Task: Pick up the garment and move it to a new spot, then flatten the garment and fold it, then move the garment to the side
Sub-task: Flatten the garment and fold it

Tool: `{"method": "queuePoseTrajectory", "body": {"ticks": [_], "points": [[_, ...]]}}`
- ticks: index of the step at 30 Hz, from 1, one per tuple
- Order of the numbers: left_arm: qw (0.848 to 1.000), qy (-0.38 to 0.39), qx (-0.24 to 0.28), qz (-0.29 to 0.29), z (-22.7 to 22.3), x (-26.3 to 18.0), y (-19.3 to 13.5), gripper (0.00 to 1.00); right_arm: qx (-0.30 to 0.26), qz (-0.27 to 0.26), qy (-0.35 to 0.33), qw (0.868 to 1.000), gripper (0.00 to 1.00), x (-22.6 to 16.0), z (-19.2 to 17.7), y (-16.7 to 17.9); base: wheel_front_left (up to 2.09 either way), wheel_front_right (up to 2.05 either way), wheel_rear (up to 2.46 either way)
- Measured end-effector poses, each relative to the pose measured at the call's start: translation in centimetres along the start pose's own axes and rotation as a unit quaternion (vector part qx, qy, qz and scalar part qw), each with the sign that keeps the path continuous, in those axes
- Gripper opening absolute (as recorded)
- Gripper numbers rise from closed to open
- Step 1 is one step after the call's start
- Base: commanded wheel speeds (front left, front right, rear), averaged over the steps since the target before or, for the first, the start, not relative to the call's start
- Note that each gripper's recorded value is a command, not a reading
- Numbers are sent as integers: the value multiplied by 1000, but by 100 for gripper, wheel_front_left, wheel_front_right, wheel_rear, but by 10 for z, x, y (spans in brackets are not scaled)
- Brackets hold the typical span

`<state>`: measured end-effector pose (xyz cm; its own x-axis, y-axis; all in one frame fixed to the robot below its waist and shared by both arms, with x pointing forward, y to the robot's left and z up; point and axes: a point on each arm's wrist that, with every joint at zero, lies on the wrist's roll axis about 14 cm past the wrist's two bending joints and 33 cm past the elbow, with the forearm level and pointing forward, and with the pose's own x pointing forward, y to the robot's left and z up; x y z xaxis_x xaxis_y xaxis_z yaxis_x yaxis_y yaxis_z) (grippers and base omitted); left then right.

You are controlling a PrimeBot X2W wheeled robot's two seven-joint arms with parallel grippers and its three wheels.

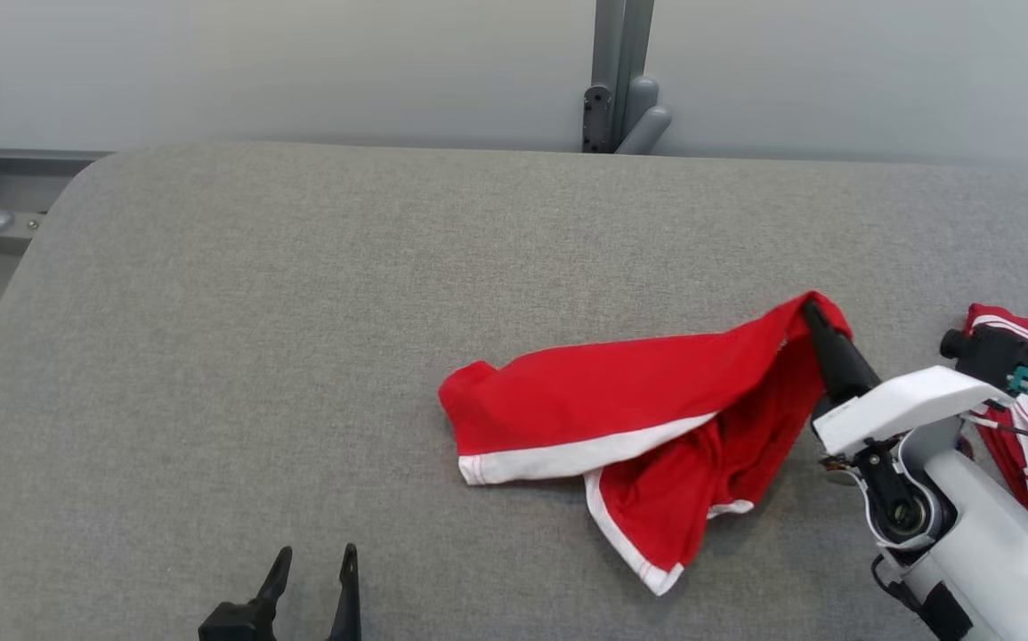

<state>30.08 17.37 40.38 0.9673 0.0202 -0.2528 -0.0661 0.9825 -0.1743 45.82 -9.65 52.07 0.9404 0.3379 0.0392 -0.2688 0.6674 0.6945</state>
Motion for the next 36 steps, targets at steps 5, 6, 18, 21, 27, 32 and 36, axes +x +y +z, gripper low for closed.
{"method": "queuePoseTrajectory", "body": {"ticks": [5, 6, 18, 21, 27, 32, 36], "points": [[1000, 0, 0, 5, 1, 3, 2, 100, -77, -84, 38, 993, 45, 8, -16, -56, 0, 0, 0], [1000, 0, 0, 6, 1, 4, 3, 100, -89, -92, 45, 991, 45, 9, -20, -61, 0, 0, 0], [1000, -15, -2, 5, 10, 5, 3, 100, -193, -76, 50, 977, 100, -16, -26, -56, 0, 0, 0], [1000, -20, -1, -8, 14, 8, -5, 100, -215, -76, 35, 973, 100, -33, -18, -56, 0, 0, 0], [999, -30, 2, -38, 21, 16, -23, 100, -250, -55, -4, 967, 100, -59, -7, -37, 0, 0, 0], [998, -36, 5, -58, 27, 21, -36, 100, -291, -23, -62, 955, 100, -71, 18, -5, 0, 0, 0], [997, -38, 6, -70, 29, 24, -43, 100, -317, -11, -85, 944, 100, -82, 23, 11, 0, 0, 0]]}}
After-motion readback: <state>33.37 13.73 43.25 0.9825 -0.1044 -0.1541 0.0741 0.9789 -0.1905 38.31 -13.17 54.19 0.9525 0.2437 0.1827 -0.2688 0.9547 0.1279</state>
